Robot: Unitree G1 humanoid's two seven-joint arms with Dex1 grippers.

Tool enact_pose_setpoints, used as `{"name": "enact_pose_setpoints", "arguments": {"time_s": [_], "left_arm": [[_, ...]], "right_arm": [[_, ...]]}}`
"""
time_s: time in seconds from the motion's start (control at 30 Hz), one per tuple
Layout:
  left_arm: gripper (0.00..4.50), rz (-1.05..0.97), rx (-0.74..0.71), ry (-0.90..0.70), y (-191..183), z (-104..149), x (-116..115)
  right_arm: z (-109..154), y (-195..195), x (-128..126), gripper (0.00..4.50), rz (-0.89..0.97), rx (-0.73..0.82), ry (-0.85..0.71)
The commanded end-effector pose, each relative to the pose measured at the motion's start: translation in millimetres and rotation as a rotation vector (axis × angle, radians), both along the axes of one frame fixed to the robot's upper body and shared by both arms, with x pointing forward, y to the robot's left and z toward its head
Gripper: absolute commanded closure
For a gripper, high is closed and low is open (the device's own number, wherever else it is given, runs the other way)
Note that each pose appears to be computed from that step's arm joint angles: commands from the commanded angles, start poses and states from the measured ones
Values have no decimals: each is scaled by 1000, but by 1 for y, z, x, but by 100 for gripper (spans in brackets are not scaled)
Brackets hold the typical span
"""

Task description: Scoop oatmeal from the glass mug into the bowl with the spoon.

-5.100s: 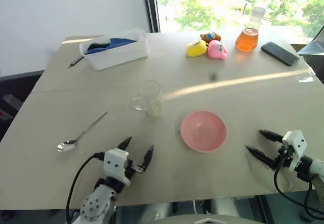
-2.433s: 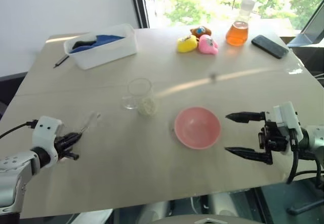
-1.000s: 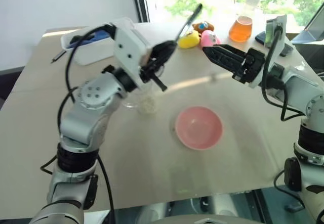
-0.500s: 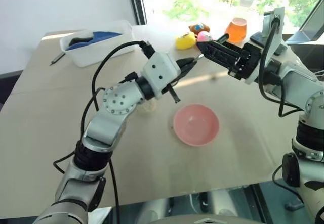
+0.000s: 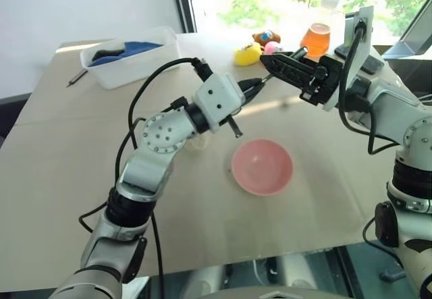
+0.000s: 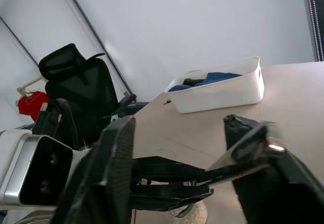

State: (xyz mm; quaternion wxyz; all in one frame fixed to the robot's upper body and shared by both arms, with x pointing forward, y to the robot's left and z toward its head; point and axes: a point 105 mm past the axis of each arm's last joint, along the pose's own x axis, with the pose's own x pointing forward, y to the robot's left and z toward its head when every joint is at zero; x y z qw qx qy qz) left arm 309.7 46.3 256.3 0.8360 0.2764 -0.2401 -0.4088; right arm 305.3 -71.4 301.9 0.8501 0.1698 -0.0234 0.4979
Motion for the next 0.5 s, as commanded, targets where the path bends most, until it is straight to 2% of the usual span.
{"name": "enact_pose_setpoints", "arguments": {"time_s": [0.03, 0.1, 0.43, 0.47, 0.5], "left_arm": [[450, 1, -17, -32, 2, 8, -4], [450, 1, -19, -25, 2, 7, -4], [450, -2, -17, -3, 9, 5, -7], [374, 11, -20, -24, 10, 7, -6], [353, 25, -25, -39, 12, 9, -6]], "right_arm": [[17, 1, -7, 358, 17, 30, -69], [17, 0, -7, 447, 12, 36, -68], [13, -4, -3, 447, -9, 19, -63], [13, -4, -3, 450, -8, 20, -61], [12, -4, -2, 450, -8, 21, -59]]}}
